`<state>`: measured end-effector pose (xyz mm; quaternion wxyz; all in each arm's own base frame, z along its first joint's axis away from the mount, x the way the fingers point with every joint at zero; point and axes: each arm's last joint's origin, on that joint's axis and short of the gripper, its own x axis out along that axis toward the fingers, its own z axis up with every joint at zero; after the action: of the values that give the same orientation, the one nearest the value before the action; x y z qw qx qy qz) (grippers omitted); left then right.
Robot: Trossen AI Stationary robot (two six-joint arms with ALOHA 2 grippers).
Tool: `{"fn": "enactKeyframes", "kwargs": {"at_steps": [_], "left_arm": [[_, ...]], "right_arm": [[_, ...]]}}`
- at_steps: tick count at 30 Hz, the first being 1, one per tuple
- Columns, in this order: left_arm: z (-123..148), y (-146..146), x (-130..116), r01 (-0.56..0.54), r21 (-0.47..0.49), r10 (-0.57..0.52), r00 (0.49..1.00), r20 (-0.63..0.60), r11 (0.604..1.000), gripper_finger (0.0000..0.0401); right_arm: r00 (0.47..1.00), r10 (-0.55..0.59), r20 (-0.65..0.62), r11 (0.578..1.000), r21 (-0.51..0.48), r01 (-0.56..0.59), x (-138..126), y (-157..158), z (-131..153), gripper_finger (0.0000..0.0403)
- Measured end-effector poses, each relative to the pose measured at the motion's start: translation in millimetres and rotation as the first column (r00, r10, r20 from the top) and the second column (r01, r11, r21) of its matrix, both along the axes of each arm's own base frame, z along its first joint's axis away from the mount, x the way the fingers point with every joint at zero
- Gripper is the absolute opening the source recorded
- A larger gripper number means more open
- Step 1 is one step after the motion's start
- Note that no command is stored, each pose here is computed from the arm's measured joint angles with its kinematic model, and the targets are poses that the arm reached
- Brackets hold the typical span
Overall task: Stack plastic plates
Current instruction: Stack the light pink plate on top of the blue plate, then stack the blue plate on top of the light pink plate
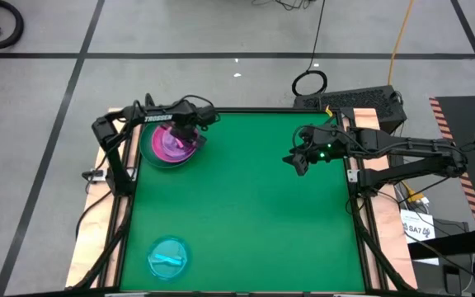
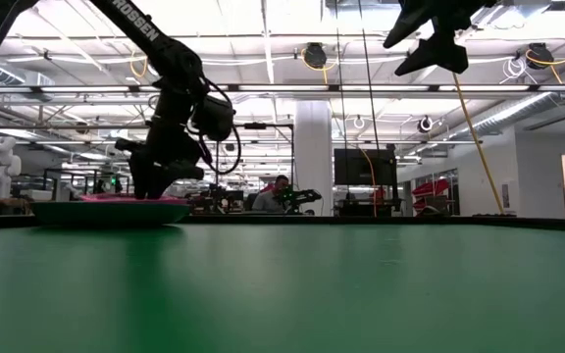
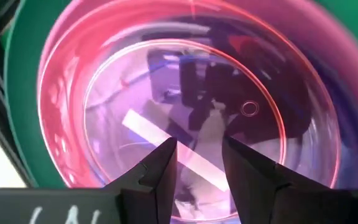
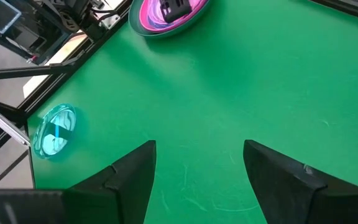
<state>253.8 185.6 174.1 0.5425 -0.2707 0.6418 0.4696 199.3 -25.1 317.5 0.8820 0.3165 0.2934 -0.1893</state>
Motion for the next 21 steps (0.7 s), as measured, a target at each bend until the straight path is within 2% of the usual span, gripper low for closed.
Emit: {"fn": "enactKeyframes", "kwargs": {"at_steps": [14, 17, 21], "left_arm": [[8, -14, 10, 0.028, -0.013, -0.028, 0.999, 0.023, 1.0, 0.0136], [29, -12, 11, 0.064, -0.008, -0.064, 0.997, 0.035, 0.998, 0.0136], [70, -24, 19, 0.128, 0.043, -0.134, 0.978, 0.162, 0.991, 0.0136]], "right_arm": [[1.0, -0.013, 0.003, 1.0, 0.016, 0.013, 0, 0, 0, 0.0235], [1.0, -0.016, 0.005, 1.0, 0.021, 0.016, 0, 0, 0, 0.0235], [1.0, -0.016, 0.006, 1.0, 0.021, 0.016, 0, 0, 0, 0.0235]]}}
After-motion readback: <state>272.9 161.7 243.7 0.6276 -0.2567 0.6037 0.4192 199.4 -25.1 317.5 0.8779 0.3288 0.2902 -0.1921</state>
